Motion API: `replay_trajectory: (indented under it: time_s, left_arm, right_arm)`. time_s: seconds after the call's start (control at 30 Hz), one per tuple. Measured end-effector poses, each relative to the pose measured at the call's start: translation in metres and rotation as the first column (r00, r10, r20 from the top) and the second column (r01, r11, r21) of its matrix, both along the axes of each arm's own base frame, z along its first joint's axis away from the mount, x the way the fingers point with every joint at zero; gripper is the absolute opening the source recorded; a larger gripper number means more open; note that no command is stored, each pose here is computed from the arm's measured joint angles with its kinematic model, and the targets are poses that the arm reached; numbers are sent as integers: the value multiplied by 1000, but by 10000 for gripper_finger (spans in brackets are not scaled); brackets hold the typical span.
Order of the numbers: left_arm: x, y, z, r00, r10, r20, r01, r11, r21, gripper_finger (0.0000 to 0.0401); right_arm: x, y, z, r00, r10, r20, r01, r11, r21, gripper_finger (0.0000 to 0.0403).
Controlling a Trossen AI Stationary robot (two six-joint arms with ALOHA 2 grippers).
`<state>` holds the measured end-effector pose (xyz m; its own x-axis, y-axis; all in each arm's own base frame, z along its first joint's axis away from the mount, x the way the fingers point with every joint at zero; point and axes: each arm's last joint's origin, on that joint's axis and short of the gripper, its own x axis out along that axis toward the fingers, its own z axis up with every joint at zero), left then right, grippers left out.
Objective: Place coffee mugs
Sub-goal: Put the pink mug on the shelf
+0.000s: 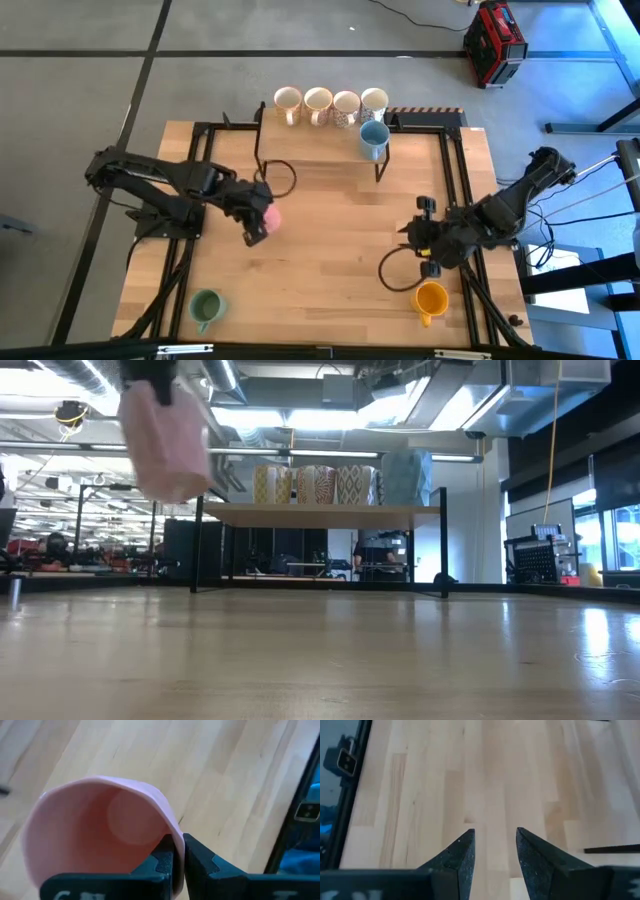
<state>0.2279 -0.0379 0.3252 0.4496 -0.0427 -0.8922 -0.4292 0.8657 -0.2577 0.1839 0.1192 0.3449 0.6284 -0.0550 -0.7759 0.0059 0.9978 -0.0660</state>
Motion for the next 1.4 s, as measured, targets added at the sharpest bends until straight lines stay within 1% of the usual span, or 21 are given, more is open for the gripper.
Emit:
replay_trajectory:
  time_s: [0.1,0.17,0.23,0.3,0.43,0.53,0.6,0.73,0.87,0.97,1.17,1.27,1.4]
  left_arm:
    - [21,-11,-9,1000,-17,17,17,1000,25,19]
    - [36,-18,-19,1000,-27,11,27,999,36,19]
    - [51,-23,-31,999,-33,3,33,999,38,19]
    - [64,-25,-45,999,-30,-17,31,999,45,19]
    - [87,-30,-76,997,-21,-75,27,996,82,19]
    - [95,-34,-93,987,-40,-153,53,995,84,19]
    - [99,-38,-98,982,-48,-182,65,994,90,19]
    - [106,-44,-107,976,-75,-207,96,991,97,20]
    - [108,-45,-110,974,-71,-213,94,991,100,21]
    - [109,-45,-110,975,-71,-210,93,991,98,32]
    - [109,-45,-108,977,-76,-197,96,991,92,88]
    - [107,-45,-95,979,-72,-189,90,992,87,111]
    - [102,-46,-61,989,-20,-146,32,996,82,120]
  right_arm:
    - [3,6,-17,1000,2,14,-3,1000,10,133]
    - [5,11,-31,1000,-9,23,8,998,60,133]
    - [4,14,-46,1000,19,-8,-18,996,86,133]
    - [2,14,-62,998,20,-59,-14,995,98,133]
    - [-4,8,-90,986,-100,-137,114,989,97,135]
    - [-8,6,-104,971,-139,-192,164,979,120,140]
    - [-10,5,-110,963,-159,-220,192,972,135,144]
    - [-12,4,-115,950,-203,-236,240,961,140,153]
    - [-12,5,-117,949,-195,-247,237,960,152,166]
    - [-12,5,-117,949,-195,-247,237,960,152,180]
    - [-12,5,-117,949,-194,-247,236,960,152,212]
    - [-12,5,-117,950,-193,-247,234,961,150,221]
    - [-12,5,-117,954,-172,-245,210,968,139,223]
